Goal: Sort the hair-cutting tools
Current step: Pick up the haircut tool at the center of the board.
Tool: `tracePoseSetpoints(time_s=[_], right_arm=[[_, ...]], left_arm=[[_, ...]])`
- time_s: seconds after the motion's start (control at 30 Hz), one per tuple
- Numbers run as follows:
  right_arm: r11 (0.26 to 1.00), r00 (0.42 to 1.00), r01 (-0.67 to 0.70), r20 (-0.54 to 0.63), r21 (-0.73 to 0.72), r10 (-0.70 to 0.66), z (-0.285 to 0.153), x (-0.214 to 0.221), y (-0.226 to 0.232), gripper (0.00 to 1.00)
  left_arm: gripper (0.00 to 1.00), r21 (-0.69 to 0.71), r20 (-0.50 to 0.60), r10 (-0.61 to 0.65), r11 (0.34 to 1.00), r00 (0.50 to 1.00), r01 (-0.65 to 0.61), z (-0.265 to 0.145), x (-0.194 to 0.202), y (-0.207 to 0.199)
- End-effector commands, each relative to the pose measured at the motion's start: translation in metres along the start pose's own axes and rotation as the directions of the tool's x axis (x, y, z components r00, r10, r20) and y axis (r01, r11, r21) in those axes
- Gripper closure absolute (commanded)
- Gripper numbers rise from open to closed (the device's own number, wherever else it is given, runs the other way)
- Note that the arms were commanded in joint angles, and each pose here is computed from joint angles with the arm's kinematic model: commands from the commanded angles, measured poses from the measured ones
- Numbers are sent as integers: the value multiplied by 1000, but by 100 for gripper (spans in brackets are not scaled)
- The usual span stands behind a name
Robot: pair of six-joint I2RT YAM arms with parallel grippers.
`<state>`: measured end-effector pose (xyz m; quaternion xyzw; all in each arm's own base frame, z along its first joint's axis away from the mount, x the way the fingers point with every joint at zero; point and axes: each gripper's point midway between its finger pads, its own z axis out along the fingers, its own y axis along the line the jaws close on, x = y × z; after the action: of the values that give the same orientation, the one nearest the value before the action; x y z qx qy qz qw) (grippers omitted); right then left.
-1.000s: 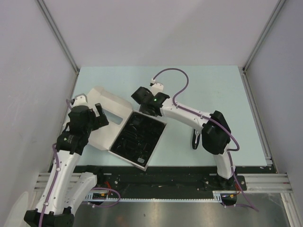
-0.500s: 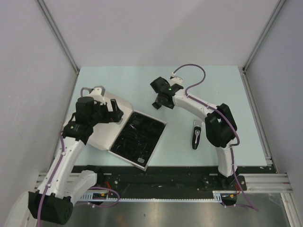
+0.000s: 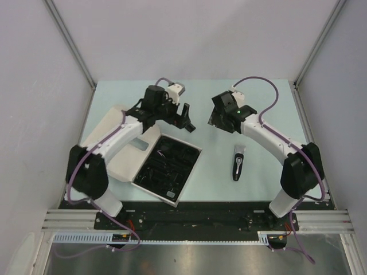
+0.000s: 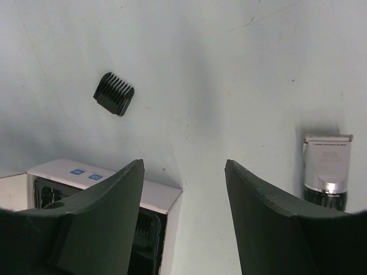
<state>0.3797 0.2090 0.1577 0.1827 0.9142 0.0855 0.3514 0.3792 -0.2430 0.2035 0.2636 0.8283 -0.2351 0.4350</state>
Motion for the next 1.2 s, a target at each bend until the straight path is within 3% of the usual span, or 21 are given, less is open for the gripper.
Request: tracePoseSetpoints(time_s=[0.0,0.07,0.17,0.33,0.5,0.77,1.03,1.17], right_arm=[[1000,1000,17,20,-8,-16,-18,-16,-22,31],[1000,999,3,44,-5,-2,-26,-26,-32,19],[1000,999,-13,45,7,13,-34,-31,-49,14],[999,999,-47,0,12,47,-32,-27,-67,15],[997,997,-69,-17,36,70,-31,-25,-82,17],[994,994,-102,-18,41,103,-31,-26,-92,19],[993,994,-109,-20,45,110,-30,-25,-94,20],[993,993,-112,-24,45,113,-30,-24,-94,20]], left_arm=[[0,69,2,150,986,989,-150,35,-13,0],[0,92,-23,169,982,985,-167,51,-6,2],[0,89,-56,196,978,979,-190,71,1,6],[0,132,-81,230,967,970,-218,97,11,1],[0,165,-144,179,974,973,-155,125,37,3],[2,-69,-260,94,991,961,-115,153,76,42],[2,-49,-264,122,989,957,-140,162,82,39],[7,-15,-259,129,990,957,-137,166,84,35]])
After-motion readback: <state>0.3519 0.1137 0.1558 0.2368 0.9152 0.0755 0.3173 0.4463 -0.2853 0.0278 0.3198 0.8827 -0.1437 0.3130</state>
